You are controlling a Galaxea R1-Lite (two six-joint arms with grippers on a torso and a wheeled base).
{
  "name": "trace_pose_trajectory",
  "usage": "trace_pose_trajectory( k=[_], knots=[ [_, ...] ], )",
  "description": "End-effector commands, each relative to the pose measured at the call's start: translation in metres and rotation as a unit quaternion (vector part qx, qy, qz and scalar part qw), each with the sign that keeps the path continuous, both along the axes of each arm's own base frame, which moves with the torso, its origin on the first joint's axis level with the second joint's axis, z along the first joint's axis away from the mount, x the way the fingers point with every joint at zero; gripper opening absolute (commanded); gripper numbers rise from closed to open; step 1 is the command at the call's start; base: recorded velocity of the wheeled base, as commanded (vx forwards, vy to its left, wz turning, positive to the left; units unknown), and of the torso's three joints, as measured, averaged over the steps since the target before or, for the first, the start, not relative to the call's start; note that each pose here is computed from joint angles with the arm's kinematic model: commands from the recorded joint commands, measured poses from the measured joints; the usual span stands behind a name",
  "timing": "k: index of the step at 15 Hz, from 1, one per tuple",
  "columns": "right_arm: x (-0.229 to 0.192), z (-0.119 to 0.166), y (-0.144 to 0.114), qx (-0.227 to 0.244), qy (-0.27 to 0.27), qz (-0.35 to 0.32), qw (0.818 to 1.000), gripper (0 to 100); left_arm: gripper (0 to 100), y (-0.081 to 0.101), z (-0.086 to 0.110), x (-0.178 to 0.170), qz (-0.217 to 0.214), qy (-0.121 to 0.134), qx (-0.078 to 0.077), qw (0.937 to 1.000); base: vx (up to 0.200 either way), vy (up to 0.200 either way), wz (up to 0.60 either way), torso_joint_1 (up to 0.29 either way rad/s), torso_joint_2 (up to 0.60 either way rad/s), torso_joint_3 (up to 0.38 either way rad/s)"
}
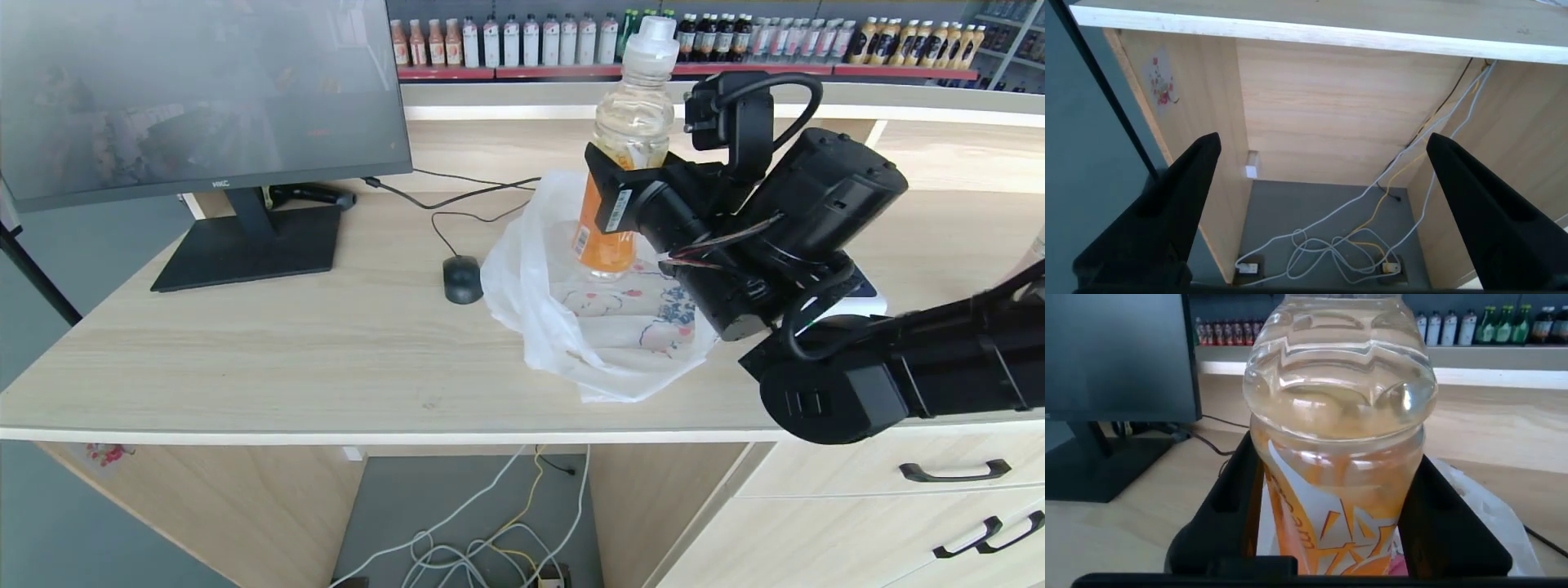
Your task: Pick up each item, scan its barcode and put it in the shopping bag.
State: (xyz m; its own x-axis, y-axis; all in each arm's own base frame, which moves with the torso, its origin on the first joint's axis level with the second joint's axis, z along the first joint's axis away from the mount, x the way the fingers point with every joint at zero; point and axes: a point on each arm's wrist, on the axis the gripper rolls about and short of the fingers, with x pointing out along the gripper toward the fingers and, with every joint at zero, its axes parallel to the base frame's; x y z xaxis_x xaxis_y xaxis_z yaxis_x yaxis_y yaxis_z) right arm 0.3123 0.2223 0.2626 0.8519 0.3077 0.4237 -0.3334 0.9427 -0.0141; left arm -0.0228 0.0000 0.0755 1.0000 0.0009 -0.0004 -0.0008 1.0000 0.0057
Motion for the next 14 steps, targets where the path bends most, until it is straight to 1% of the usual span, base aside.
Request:
trace_pose_trajectory(
  k=[1, 4, 8, 14],
  knots=[
    [0.018, -0.011, 0.009, -0.008, 0.011, -0.005, 1.000, 0, 100, 0.000, 0.000, 0.000, 0.000, 0.000, 0.000, 1.0000, 0.000, 0.000, 0.00, 0.000, 0.00, 0.000],
    [0.033, -0.011, 0.011, -0.004, 0.003, -0.012, 1.000, 0, 100, 0.000, 0.000, 0.000, 0.000, 0.000, 0.000, 1.0000, 0.000, 0.000, 0.00, 0.000, 0.00, 0.000],
    [0.045, -0.010, 0.011, -0.007, 0.008, -0.017, 1.000, 0, 100, 0.000, 0.000, 0.000, 0.000, 0.000, 0.000, 1.0000, 0.000, 0.000, 0.00, 0.000, 0.00, 0.000],
    [0.060, -0.020, 0.017, -0.008, 0.008, -0.015, 1.000, 0, 100, 0.000, 0.000, 0.000, 0.000, 0.000, 0.000, 1.0000, 0.000, 0.000, 0.00, 0.000, 0.00, 0.000]
  ],
)
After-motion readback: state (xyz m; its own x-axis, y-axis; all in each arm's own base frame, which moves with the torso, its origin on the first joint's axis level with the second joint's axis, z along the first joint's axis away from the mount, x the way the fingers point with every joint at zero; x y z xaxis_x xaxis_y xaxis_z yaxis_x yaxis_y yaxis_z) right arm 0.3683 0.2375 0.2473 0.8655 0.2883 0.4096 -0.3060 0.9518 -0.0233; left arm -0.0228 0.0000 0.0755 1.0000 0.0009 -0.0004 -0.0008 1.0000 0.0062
